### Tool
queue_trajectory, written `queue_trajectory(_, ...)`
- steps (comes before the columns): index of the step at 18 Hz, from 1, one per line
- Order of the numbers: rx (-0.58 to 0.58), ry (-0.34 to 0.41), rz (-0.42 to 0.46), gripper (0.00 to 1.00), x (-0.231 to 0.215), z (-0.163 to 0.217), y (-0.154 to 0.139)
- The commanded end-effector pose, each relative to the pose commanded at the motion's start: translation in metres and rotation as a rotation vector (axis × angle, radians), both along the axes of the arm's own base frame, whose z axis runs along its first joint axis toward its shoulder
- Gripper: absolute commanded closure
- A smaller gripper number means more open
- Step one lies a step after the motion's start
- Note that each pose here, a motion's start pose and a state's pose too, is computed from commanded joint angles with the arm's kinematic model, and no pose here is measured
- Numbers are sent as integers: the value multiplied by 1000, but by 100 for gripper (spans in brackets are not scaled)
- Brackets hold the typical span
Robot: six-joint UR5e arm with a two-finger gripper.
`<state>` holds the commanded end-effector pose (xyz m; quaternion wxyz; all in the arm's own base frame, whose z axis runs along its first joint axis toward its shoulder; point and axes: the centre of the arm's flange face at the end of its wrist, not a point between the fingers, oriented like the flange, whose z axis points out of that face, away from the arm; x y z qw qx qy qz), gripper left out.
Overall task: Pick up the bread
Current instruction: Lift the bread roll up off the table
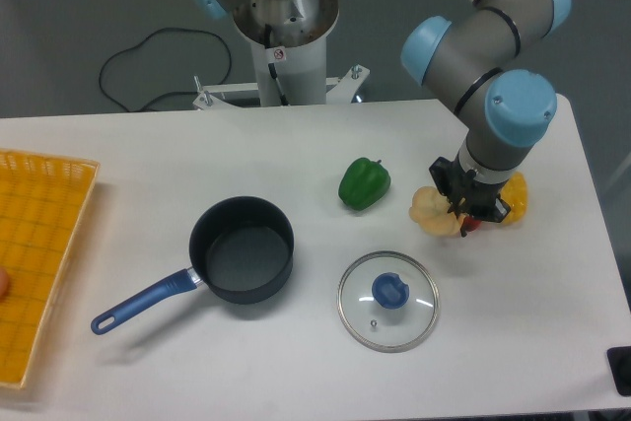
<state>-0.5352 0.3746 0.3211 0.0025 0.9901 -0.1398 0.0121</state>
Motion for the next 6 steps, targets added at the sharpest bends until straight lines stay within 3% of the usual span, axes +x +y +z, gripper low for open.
queue_trajectory(6, 19, 62, -15, 100, -8, 13, -3)
